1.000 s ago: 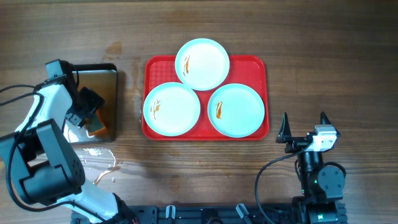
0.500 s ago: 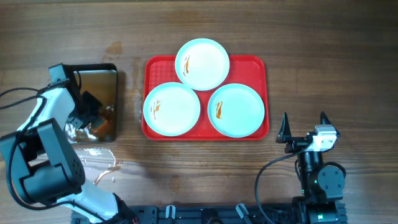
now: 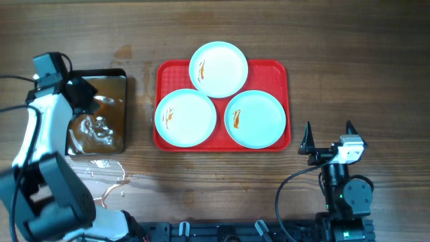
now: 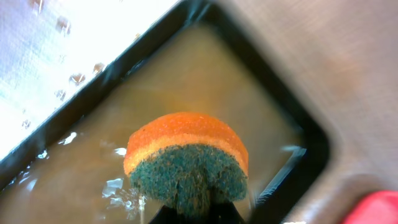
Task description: Clean dirty plates on tray and stack at the side
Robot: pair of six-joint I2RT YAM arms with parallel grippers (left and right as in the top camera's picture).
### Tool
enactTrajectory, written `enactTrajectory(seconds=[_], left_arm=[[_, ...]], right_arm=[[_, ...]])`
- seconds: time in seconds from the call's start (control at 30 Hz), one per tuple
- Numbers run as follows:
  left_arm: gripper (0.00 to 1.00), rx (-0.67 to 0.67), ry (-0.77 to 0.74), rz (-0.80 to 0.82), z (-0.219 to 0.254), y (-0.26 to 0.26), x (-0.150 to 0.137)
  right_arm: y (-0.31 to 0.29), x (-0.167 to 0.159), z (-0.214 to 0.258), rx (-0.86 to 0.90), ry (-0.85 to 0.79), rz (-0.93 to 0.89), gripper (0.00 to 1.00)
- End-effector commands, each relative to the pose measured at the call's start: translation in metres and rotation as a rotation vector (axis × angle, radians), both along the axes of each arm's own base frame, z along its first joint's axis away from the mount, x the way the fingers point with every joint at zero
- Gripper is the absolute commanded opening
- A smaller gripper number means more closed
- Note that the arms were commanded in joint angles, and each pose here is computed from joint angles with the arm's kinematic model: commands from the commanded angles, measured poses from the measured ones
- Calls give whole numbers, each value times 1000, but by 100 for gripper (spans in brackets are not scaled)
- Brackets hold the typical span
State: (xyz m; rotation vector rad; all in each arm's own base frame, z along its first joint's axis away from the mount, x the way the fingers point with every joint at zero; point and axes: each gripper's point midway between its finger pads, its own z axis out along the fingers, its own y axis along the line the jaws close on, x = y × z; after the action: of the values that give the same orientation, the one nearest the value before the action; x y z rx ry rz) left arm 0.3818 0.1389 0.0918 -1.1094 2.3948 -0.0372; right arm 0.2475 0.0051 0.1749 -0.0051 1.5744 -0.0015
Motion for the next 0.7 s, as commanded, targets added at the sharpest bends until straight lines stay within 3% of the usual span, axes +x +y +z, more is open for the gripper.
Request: enactTrajectory(seconds=[0.0,0.13,0.33,0.5,0.67], left_arm=[[4,2,-192,-31,54,-6,24],[4,20,-311,-18,72,5,44],[4,-41,-298,-14,52,3,53],[4,-167,-250,139,16,13,51],[4,-302,-257,83,8,-3,54]], right_arm=[[3,0,1,8,-5,14,100],[2,0,0,7,-5,14,100],[2,0,0,7,-5,14,100],[2,0,1,7,-5,14,100],[2,0,0,7,-5,14,100]])
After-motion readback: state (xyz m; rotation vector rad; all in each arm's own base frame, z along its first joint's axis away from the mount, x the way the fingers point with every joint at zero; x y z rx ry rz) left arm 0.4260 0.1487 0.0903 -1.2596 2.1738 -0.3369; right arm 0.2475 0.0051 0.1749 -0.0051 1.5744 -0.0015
